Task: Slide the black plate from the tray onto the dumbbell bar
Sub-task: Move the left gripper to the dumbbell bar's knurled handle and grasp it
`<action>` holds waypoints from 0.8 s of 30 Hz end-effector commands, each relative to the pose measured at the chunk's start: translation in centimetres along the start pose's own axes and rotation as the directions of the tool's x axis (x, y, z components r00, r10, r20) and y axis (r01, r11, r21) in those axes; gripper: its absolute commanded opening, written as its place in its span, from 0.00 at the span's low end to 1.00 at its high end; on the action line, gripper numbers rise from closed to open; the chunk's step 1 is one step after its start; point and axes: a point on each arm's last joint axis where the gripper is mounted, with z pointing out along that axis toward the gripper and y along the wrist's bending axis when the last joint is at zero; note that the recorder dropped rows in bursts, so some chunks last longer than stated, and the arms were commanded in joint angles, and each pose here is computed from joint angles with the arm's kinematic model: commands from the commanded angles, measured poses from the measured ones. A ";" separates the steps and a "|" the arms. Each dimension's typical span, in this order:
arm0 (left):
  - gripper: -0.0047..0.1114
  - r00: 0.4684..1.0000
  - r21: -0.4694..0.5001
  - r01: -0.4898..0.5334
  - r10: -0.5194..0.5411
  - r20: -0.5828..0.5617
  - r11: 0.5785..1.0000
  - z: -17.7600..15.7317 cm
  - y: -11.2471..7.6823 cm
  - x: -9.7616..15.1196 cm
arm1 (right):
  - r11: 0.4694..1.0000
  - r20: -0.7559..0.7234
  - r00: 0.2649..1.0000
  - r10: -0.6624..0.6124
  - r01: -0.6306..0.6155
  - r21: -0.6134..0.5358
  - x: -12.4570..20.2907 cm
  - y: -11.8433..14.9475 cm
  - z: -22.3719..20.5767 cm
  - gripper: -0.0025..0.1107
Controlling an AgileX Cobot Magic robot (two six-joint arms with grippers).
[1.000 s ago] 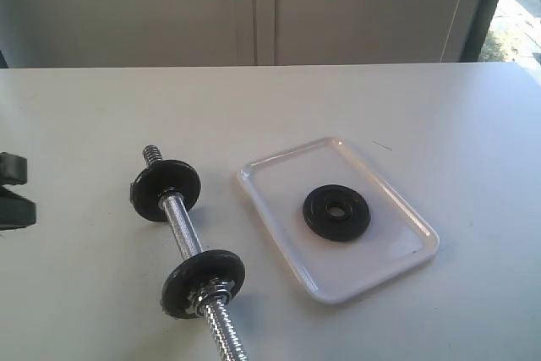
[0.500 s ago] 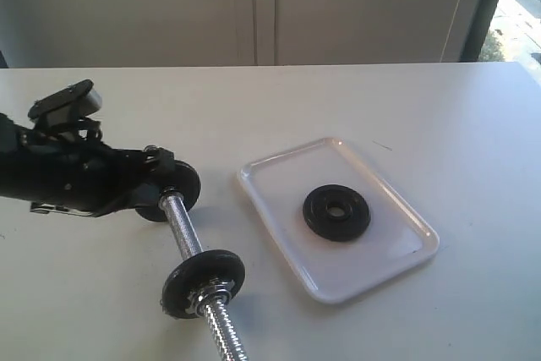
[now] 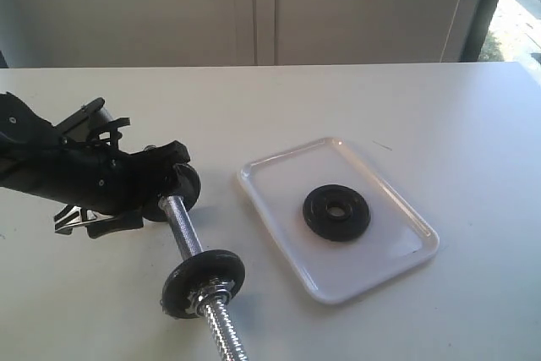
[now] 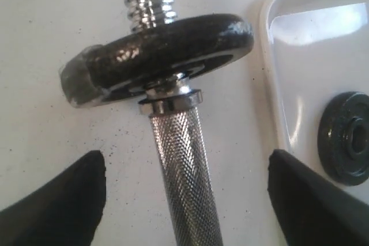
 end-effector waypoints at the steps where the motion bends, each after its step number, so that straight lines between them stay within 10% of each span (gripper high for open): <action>1: 0.72 0.999 0.012 0.029 -0.029 0.030 1.000 -0.1 -0.3 -0.3 | 1.000 0.007 1.000 -0.012 0.012 -0.001 0.0 0.0 0.0 0.02; 24: 0.72 0.996 -0.032 0.085 -0.086 -0.020 0.996 3.8 -0.5 2.1 | 1.000 0.007 1.000 -0.012 0.012 -0.001 0.0 0.0 0.0 0.02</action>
